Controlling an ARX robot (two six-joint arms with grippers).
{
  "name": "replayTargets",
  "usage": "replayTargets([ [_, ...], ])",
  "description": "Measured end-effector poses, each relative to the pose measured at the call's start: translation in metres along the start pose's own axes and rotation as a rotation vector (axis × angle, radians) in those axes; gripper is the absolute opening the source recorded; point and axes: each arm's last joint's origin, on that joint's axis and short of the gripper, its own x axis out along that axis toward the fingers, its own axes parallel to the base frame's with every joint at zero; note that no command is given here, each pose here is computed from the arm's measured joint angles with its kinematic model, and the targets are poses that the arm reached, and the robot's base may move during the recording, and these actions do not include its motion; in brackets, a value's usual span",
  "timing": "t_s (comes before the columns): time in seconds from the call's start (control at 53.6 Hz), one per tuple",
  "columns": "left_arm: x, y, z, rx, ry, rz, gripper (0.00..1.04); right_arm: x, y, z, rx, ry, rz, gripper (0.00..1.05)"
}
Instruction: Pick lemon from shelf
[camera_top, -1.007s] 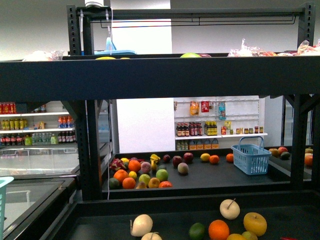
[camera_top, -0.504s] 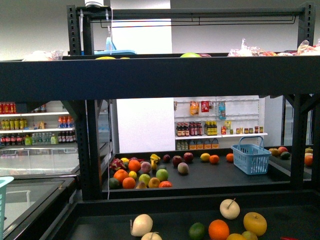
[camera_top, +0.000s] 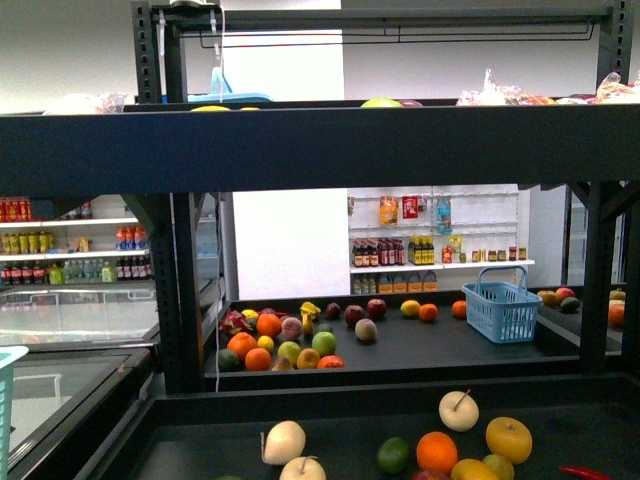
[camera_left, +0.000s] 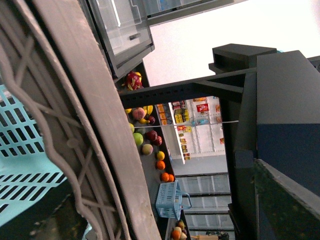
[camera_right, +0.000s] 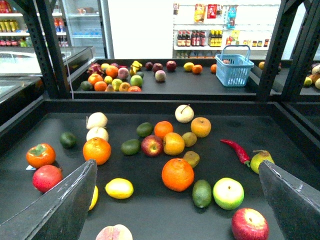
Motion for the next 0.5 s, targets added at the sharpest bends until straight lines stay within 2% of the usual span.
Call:
replayTargets([
  [0.149, 0.004, 0.006, 0.001, -0.009, -0.002, 0.023, 0.63, 0.0, 0.0, 0.0, 0.0, 0.0, 0.0, 0.97],
  [0.299, 0.006, 0.012, 0.0, -0.019, -0.002, 0.045, 0.29, 0.0, 0.0, 0.0, 0.0, 0.0, 0.0, 0.97],
  [0.354, 0.006, 0.013, 0.0, -0.042, -0.001, 0.048, 0.2, 0.0, 0.0, 0.0, 0.0, 0.0, 0.0, 0.97],
  [0.504, 0.006, 0.012, -0.001, -0.024, 0.011, 0.042, 0.15, 0.0, 0.0, 0.0, 0.0, 0.0, 0.0, 0.97],
])
